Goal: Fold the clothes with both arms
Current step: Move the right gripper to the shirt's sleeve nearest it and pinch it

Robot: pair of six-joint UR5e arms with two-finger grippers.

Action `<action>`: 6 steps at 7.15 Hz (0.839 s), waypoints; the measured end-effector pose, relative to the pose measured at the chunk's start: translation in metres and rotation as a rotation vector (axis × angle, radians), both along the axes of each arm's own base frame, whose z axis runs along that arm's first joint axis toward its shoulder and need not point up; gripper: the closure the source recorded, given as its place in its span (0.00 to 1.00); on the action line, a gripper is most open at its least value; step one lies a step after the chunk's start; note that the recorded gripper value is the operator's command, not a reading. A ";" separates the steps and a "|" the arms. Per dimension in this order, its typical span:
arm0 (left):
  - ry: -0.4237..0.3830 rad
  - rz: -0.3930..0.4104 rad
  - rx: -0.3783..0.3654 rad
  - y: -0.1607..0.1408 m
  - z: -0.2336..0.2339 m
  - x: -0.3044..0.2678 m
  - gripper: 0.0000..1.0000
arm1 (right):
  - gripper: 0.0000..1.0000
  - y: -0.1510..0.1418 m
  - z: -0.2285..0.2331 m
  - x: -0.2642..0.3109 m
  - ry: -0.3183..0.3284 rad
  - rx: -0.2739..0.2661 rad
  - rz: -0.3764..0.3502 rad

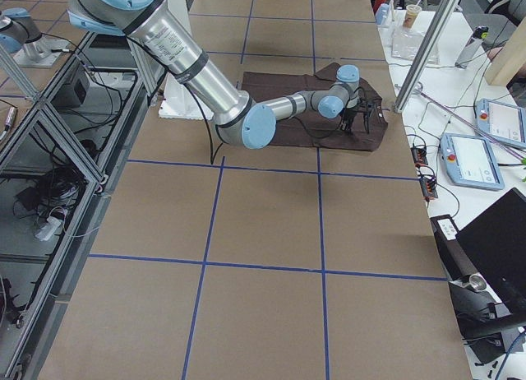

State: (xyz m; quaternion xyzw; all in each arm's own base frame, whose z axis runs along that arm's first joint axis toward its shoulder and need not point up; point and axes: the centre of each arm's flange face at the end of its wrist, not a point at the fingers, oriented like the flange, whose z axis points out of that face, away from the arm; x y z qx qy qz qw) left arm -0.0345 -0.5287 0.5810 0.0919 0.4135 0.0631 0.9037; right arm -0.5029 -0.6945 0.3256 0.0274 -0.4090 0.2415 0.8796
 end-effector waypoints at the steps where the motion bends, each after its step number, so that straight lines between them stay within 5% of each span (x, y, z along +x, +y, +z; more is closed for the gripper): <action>1: 0.000 0.000 0.001 0.000 -0.001 0.000 0.00 | 0.01 0.002 -0.002 -0.005 0.001 0.002 0.001; 4: 0.060 0.019 0.014 -0.001 -0.007 0.009 0.00 | 0.00 0.003 -0.007 -0.010 0.004 0.013 0.004; 6: 0.134 0.087 0.105 -0.007 -0.034 0.068 0.00 | 0.00 0.007 -0.027 -0.014 -0.020 0.035 -0.007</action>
